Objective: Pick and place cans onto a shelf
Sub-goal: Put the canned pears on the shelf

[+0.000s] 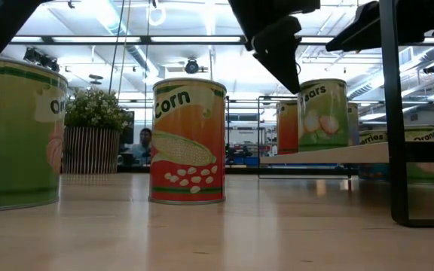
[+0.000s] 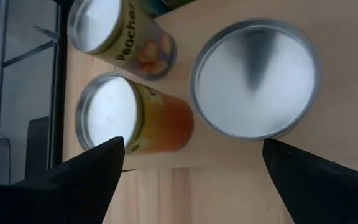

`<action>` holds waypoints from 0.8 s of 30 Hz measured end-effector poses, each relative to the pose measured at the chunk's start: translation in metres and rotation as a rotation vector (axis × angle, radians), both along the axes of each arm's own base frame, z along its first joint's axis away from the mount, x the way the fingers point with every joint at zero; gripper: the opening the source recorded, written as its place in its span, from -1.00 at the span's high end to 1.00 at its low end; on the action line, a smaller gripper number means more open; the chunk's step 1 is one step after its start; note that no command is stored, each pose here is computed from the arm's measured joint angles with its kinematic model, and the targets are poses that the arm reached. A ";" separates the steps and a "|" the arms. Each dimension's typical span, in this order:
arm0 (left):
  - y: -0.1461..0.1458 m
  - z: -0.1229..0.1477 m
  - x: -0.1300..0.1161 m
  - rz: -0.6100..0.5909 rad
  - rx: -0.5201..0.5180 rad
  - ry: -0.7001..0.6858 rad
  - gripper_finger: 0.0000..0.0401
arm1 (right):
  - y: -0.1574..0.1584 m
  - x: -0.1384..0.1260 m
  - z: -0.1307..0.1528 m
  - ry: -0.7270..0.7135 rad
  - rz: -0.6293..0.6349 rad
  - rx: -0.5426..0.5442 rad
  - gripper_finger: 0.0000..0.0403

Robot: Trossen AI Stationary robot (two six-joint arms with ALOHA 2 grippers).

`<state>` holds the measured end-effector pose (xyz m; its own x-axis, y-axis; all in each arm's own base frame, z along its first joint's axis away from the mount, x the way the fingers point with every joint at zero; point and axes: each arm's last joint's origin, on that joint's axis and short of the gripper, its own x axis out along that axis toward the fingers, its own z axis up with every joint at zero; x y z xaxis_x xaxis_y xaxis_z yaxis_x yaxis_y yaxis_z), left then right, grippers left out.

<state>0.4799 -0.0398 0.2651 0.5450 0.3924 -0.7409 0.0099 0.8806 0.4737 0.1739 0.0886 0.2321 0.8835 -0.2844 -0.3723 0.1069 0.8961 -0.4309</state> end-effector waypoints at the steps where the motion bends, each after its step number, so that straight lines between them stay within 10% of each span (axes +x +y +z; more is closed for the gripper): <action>1: 0.002 0.000 0.001 0.005 0.002 -0.007 -0.93 | 0.000 0.000 0.000 0.001 0.001 0.000 -0.56; 24: -0.007 0.059 -0.035 -0.014 -0.022 -0.060 -0.93 | -0.001 0.028 -0.014 0.175 0.018 -0.093 -0.56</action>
